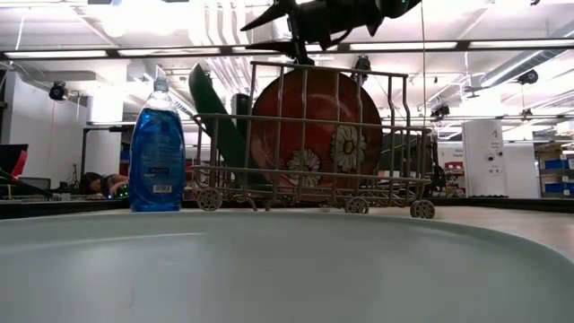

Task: Sort dishes
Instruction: Put the green plate into the gray dishwasher rack

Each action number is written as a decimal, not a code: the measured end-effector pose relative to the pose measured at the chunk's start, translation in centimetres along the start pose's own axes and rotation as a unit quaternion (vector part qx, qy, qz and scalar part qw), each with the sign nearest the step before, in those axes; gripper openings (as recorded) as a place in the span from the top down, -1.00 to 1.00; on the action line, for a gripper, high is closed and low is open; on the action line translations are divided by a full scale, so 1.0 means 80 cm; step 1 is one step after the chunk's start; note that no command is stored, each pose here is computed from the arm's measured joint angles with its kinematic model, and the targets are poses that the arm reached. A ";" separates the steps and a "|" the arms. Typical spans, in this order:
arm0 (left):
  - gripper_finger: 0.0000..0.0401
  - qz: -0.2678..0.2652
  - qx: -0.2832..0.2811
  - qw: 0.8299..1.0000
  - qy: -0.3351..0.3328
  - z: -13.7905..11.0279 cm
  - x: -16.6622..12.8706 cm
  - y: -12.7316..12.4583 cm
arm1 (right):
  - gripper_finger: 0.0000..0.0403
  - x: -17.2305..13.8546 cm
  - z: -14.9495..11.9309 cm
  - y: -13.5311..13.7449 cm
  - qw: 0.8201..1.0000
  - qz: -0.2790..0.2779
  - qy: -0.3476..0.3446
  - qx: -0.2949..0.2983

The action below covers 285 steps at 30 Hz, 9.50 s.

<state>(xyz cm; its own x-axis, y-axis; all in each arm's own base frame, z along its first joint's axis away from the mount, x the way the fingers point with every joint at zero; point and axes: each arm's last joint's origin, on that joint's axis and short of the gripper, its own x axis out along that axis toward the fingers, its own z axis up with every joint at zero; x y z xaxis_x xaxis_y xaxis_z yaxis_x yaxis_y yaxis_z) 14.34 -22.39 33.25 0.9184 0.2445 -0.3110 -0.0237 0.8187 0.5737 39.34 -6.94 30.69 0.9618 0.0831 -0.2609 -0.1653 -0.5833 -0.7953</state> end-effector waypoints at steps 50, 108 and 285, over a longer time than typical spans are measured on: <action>0.42 0.108 -0.456 0.868 0.167 0.019 0.078 0.347 | 0.63 -0.228 -0.024 -0.072 0.470 -0.062 0.343 0.811; 0.42 0.164 -0.498 0.709 0.472 -0.060 0.226 0.304 | 0.20 -0.220 -0.010 -0.051 0.459 -0.018 0.359 0.813; 0.42 0.124 -0.376 0.795 0.460 -0.036 0.273 0.320 | 0.13 -0.202 0.015 -0.012 0.409 0.011 0.373 0.833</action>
<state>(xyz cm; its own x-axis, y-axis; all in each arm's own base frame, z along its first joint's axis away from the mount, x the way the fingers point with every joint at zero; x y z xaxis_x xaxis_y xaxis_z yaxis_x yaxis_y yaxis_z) 32.67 5.41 38.91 0.1786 0.4399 -0.8801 -0.7058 0.6805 0.1969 23.67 -6.74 35.00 0.6527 -0.5389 -0.5325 0.5015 0.8342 -0.2296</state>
